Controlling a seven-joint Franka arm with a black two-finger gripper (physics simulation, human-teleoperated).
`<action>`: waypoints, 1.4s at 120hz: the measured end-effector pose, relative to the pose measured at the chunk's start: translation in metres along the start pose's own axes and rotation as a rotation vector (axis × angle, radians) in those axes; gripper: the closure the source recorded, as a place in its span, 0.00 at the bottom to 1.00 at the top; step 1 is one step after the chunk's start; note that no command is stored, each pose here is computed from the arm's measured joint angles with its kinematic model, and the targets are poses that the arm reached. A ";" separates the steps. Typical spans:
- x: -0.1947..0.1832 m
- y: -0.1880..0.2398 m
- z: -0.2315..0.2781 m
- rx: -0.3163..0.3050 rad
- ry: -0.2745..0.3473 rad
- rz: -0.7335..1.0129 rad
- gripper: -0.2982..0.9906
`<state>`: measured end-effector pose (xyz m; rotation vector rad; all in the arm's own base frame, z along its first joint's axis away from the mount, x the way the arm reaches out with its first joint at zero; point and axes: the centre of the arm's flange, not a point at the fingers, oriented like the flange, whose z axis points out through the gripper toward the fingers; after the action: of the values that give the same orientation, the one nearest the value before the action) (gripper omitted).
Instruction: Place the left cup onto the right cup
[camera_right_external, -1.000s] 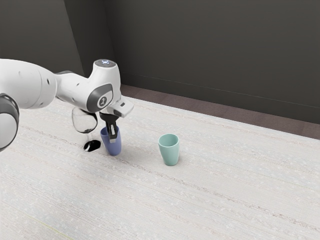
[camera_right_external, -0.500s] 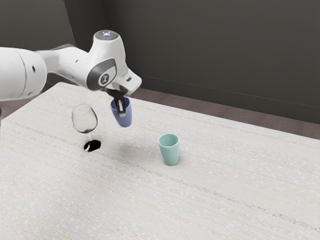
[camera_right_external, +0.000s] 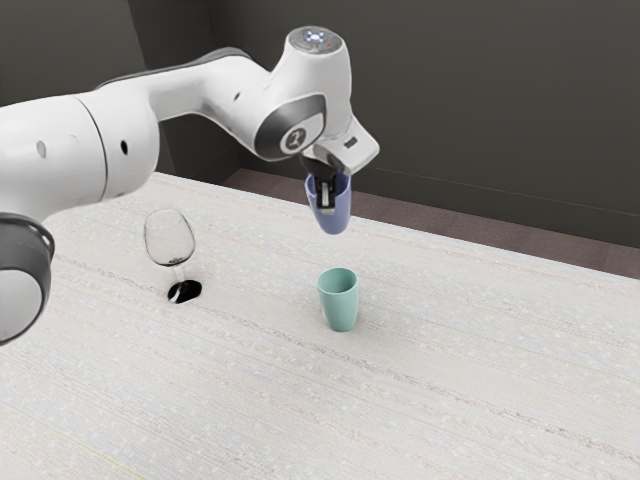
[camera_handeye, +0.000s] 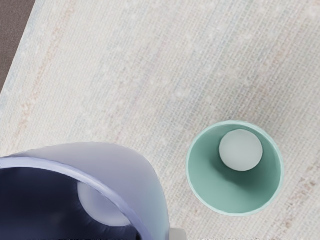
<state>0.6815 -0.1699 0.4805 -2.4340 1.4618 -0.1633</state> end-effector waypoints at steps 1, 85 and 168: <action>0.000 0.001 0.000 -0.004 -0.002 0.000 0.84; 0.026 0.037 0.049 -0.166 -0.089 0.069 0.84; 0.022 0.037 0.087 -0.227 -0.076 0.043 0.55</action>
<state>0.6827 -0.1882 0.3850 -2.5493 1.5742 0.1102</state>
